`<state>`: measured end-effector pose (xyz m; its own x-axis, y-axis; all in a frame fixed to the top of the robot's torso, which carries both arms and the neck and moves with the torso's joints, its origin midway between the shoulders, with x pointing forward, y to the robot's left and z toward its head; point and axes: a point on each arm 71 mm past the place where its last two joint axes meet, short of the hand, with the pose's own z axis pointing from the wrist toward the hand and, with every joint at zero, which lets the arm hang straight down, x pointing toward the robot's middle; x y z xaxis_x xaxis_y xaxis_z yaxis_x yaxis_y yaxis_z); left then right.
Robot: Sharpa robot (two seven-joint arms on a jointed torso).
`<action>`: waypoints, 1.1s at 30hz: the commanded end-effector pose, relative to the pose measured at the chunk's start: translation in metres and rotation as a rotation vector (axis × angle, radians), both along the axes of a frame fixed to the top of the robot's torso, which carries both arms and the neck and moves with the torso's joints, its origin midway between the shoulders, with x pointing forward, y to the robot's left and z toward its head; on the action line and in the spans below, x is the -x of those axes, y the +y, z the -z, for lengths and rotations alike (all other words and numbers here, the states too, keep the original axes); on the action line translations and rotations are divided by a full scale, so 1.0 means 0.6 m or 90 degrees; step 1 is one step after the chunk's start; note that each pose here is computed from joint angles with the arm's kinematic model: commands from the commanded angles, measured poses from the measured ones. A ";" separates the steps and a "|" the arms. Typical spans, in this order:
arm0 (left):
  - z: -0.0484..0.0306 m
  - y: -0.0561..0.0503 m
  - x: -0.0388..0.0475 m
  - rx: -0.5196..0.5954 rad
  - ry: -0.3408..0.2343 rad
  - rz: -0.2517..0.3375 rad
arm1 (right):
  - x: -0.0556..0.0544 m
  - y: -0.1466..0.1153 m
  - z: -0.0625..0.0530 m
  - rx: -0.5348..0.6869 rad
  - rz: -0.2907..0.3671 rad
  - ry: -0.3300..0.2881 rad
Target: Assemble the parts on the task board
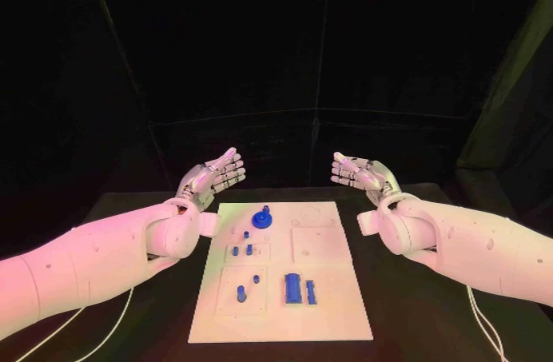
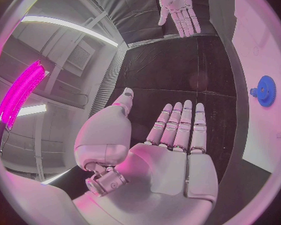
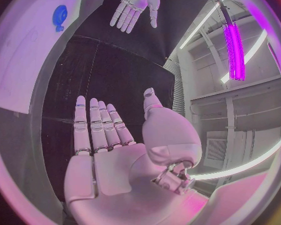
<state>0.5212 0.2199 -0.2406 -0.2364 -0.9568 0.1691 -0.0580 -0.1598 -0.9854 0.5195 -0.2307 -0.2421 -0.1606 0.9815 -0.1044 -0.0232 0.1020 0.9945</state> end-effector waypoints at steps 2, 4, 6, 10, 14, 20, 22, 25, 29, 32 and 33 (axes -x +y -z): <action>-0.003 -0.008 0.018 -0.044 -0.010 -0.051 | 0.026 0.018 -0.009 -0.024 0.052 -0.006; -0.005 -0.015 0.031 -0.054 -0.011 -0.066 | 0.042 0.030 -0.013 -0.037 0.062 -0.003; -0.009 -0.024 0.048 -0.066 -0.013 -0.086 | 0.060 0.042 -0.018 -0.050 0.072 0.001; -0.016 -0.035 0.071 -0.082 -0.017 -0.112 | 0.081 0.055 -0.025 -0.064 0.084 0.007; -0.023 -0.042 0.089 -0.093 -0.021 -0.132 | 0.094 0.063 -0.029 -0.071 0.091 0.010; -0.027 -0.046 0.099 -0.100 -0.024 -0.144 | 0.096 0.064 -0.030 -0.072 0.092 0.011; -0.027 -0.046 0.099 -0.100 -0.024 -0.144 | 0.096 0.064 -0.030 -0.072 0.092 0.011; -0.027 -0.046 0.099 -0.100 -0.024 -0.144 | 0.096 0.064 -0.030 -0.072 0.092 0.011; -0.027 -0.046 0.099 -0.100 -0.024 -0.144 | 0.096 0.064 -0.030 -0.072 0.092 0.011; -0.027 -0.046 0.099 -0.100 -0.024 -0.144 | 0.096 0.064 -0.030 -0.072 0.092 0.011; -0.027 -0.046 0.099 -0.100 -0.024 -0.144 | 0.096 0.064 -0.030 -0.072 0.092 0.011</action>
<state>0.4615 0.1923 -0.2274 -0.0250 -0.9993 0.0280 -0.0282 -0.0273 -0.9992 0.4617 -0.1922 -0.2266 -0.0278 0.9995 0.0126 0.0175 -0.0121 0.9998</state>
